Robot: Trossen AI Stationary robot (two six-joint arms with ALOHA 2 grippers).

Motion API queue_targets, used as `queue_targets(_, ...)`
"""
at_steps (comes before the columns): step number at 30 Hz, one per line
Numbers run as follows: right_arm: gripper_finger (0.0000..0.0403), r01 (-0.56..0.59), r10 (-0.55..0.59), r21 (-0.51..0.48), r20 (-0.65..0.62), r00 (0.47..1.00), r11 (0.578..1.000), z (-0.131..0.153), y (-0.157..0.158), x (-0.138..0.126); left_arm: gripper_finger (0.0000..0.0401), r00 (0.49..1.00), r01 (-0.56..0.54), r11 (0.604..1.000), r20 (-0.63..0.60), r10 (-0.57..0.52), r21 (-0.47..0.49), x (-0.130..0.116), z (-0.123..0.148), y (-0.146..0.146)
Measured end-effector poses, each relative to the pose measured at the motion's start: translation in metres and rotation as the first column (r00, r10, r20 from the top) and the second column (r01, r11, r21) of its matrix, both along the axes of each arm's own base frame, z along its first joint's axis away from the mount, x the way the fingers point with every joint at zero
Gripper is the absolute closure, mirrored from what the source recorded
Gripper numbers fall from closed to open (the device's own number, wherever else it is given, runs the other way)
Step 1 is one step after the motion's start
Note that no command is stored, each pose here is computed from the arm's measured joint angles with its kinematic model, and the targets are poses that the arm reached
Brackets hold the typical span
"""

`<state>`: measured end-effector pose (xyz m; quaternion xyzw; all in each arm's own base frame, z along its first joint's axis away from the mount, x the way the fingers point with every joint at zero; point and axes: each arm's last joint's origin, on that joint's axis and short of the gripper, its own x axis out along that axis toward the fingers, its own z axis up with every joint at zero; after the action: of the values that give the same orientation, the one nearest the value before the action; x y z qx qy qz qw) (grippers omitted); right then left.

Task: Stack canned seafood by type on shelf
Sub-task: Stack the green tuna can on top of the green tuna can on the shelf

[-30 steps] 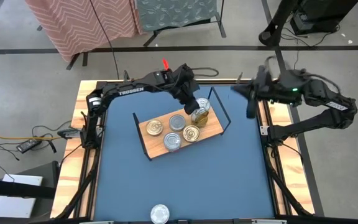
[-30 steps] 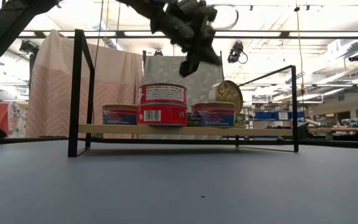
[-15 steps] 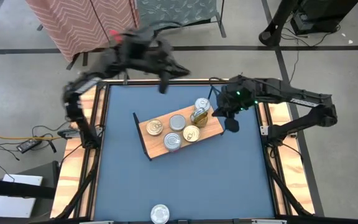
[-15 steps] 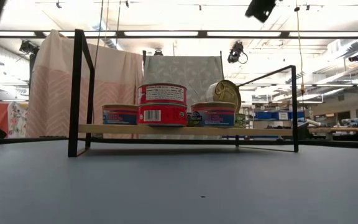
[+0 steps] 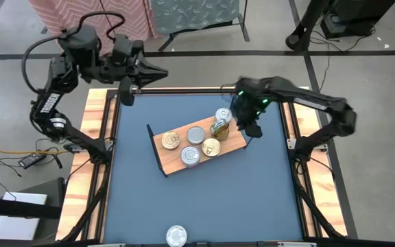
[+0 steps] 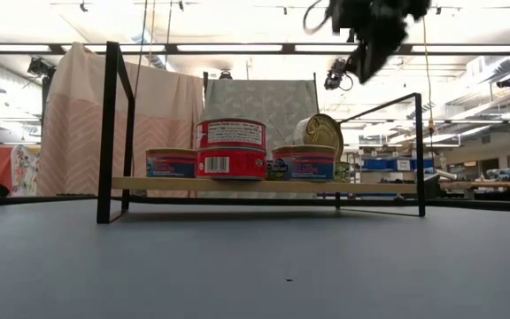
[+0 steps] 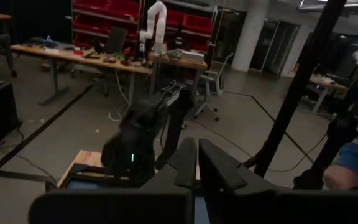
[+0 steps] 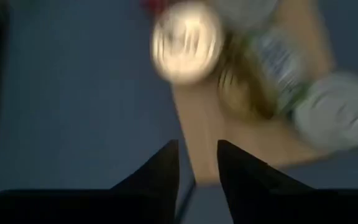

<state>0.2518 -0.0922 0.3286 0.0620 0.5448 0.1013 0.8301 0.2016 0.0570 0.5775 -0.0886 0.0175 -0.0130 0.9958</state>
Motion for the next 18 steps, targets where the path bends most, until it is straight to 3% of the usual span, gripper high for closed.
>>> queue_targets(3,0.0257,-0.13,0.116,-0.064,-0.182,0.976,0.99,-0.017,0.001,0.017,0.0378,1.0,0.004,1.0,-0.029,-0.004,-0.012,0.0,-0.003,-0.001)
queue_targets(5,0.024,-0.173,0.153,-0.067,-0.23,0.961,0.983,-0.019,0.0,0.03,0.0378,0.999,0.002,1.0,-0.05,-0.003,-0.02,0.001,-0.005,-0.001)
queue_targets(8,0.0214,-0.169,0.155,-0.068,-0.178,0.972,0.983,-0.006,-0.007,0.047,0.0378,0.997,0.003,1.0,-0.083,-0.006,-0.031,0.001,-0.009,-0.001)
queue_targets(13,0.0176,-0.14,0.141,-0.206,-0.01,0.99,0.968,0.036,-0.017,0.064,0.0378,0.994,0.016,0.999,-0.103,-0.019,-0.037,0.003,-0.011,-0.004)
queue_targets(18,0.0134,-0.117,0.13,-0.183,0.062,0.99,0.976,0.044,-0.024,0.07,0.0378,0.995,0.029,0.999,-0.098,-0.032,-0.034,0.004,-0.01,-0.007)
